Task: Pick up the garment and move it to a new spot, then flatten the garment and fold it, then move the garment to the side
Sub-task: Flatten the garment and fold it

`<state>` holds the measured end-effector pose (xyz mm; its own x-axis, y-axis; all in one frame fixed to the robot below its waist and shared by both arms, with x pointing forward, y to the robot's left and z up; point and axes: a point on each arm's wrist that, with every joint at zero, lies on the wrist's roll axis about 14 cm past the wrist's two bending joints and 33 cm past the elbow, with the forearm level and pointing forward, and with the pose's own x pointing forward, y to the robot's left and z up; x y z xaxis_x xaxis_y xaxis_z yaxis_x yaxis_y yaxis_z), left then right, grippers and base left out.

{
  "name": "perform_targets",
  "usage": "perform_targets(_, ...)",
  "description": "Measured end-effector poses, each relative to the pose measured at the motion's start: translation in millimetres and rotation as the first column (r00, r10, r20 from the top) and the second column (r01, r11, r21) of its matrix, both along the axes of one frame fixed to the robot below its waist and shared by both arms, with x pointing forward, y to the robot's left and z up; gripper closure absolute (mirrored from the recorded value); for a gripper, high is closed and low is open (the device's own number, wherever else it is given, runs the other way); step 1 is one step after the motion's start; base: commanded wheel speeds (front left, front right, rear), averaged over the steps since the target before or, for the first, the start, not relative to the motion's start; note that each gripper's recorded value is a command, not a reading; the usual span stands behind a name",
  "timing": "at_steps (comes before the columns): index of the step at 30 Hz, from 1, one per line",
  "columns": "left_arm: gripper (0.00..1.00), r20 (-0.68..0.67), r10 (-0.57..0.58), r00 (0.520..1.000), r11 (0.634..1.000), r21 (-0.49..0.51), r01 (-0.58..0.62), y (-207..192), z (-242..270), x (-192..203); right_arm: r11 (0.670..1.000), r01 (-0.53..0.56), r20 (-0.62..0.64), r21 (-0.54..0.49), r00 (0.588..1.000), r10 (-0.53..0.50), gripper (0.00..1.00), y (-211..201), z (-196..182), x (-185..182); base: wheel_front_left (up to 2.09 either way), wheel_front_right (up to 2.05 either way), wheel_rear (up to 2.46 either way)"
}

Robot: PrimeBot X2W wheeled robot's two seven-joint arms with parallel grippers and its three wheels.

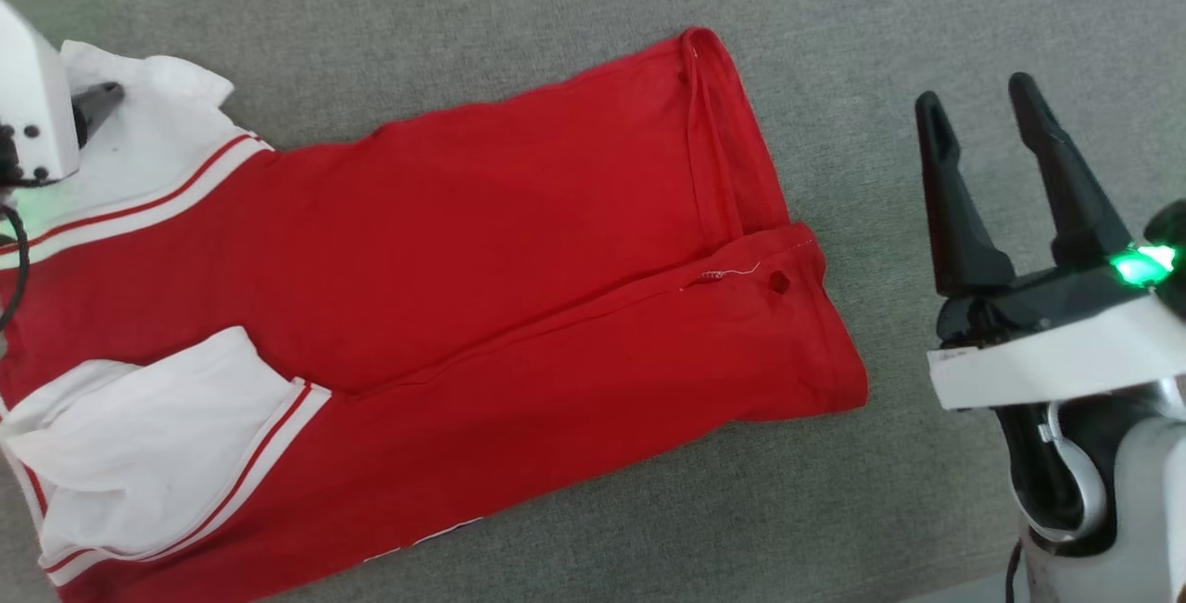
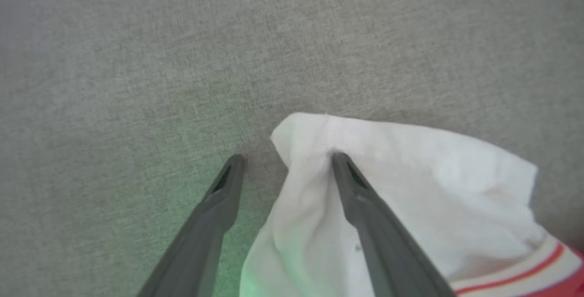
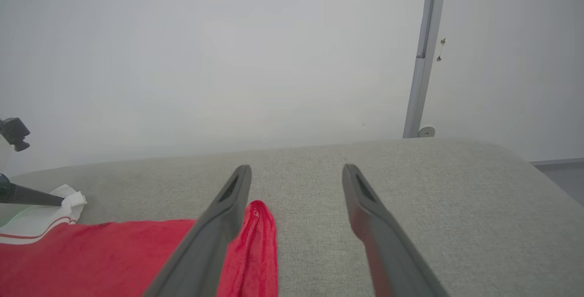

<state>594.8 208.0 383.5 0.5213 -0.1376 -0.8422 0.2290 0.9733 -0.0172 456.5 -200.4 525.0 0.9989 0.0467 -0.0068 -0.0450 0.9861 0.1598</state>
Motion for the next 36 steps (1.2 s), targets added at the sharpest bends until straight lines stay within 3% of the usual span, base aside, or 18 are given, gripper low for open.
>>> perform_targets(3,0.00,-0.041,0.019,0.999,1.000,0.004,-0.018,-1.1,-12.5,3.7,1.000,-0.011,-0.050,0.014,0.999,0.012,0.00,2.5,-17.5,8.0,0.00,0.00,0.00)
perform_targets(4,0.91,-0.055,0.016,0.998,1.000,-0.004,-0.017,-2.9,-14.7,3.6,1.000,-0.025,-0.072,0.012,0.997,0.026,0.00,5.1,-23.6,10.3,0.00,0.00,0.00)
perform_targets(5,1.00,-0.067,0.023,0.998,1.000,-0.001,-0.024,-1.5,-16.7,3.9,0.999,-0.034,-0.087,0.014,0.996,0.035,0.00,6.9,-27.7,13.5,0.00,0.00,0.00)
perform_targets(11,1.00,-0.073,0.017,0.997,1.000,0.000,-0.017,-5.7,-18.7,8.6,0.987,-0.159,-0.245,0.001,0.957,0.154,0.00,27.2,-57.9,41.8,0.00,0.00,0.00)
perform_targets(16,1.00,-0.064,0.005,0.998,1.000,-0.002,-0.005,-8.2,-16.5,10.3,0.961,-0.276,-0.412,-0.010,0.877,0.247,0.00,45.2,-83.6,67.5,0.00,0.00,0.00)
perform_targets(25,1.00,-0.036,0.006,0.999,1.000,-0.019,-0.007,-8.3,-12.7,10.1,0.909,-0.416,-0.688,0.006,0.658,0.306,0.00,69.4,-129.8,83.6,0.00,0.00,0.00)
perform_targets(30,1.00,-0.029,0.012,1.000,1.000,-0.024,-0.013,-6.2,-11.8,8.7,0.895,-0.443,-0.790,0.056,0.528,0.311,0.00,76.8,-145.1,80.5,0.00,0.00,0.00)
perform_targets(32,1.00,-0.024,0.012,1.000,1.000,-0.025,-0.012,-5.4,-10.6,8.1,0.886,-0.461,-0.822,0.047,0.486,0.297,1.00,77.4,-146.9,79.7,0.00,0.00,0.00)
perform_targets(36,1.00,-0.003,0.013,1.000,1.000,-0.026,-0.013,-2.4,-4.9,6.4,0.877,-0.478,-0.842,0.045,0.454,0.291,1.00,78.6,-146.3,79.4,0.00,0.00,0.00)
